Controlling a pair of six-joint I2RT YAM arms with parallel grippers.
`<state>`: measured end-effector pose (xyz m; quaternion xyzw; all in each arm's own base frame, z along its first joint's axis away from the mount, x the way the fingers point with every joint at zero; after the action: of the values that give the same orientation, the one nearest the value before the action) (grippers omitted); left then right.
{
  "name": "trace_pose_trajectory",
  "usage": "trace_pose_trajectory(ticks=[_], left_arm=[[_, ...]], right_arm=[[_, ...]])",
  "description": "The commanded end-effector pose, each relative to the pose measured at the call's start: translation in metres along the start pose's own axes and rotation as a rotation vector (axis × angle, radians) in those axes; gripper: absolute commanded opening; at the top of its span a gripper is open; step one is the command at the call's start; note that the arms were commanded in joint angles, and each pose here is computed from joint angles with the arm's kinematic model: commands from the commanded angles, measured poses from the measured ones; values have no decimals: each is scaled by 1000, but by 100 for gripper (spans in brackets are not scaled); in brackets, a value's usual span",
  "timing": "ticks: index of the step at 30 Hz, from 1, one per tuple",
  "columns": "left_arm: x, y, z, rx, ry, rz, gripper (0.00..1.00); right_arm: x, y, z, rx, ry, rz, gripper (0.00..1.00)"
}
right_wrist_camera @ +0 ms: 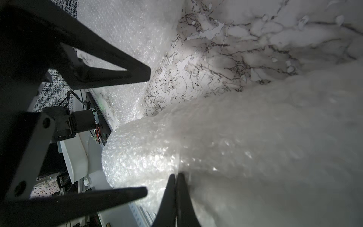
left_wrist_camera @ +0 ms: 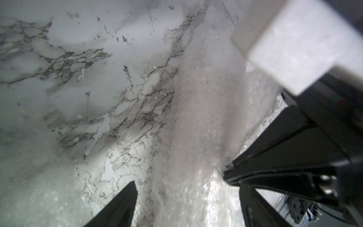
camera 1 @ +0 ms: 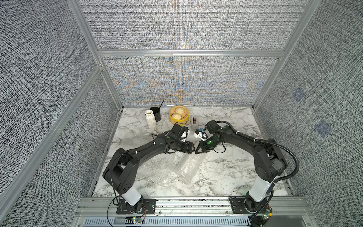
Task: Wrap vases in bubble wrap
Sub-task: Stick the tape on the bubble wrap.
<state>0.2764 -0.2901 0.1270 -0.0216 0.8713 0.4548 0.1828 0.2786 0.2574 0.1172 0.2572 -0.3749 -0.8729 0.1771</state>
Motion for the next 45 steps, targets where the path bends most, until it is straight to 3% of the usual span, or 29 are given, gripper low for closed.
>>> trace_pose_trajectory(ticks=[1,11,19,27,31,39,45], left_arm=[[-11,-5,-5,29,2,-35,76],[-10,-23,4,50,58,-31,65],[12,-35,17,50,86,32,59],[12,-6,19,7,77,-28,59],[20,5,20,8,75,-38,62],[46,3,13,76,10,52,82],[46,-7,7,87,-1,76,85]], right_arm=[[9,0,-8,57,-27,39,0],[7,-3,-8,51,-29,37,0],[3,-2,-9,56,-31,37,0],[4,-2,-10,58,-37,49,0],[2,-1,-9,59,-37,42,0],[2,1,-7,62,-33,41,0],[4,3,-8,95,-21,49,0]])
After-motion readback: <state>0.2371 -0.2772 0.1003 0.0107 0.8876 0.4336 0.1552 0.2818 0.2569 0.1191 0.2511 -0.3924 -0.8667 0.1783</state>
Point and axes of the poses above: each gripper's point midway between its finger pads, its own y axis back along the fingers, its own z axis along the line the jaws close on, x = y × z, the point moved 3 cm from there along y, back along the fingers, and after that the axes turned 9 degrees about y, right-handed, at the moved point
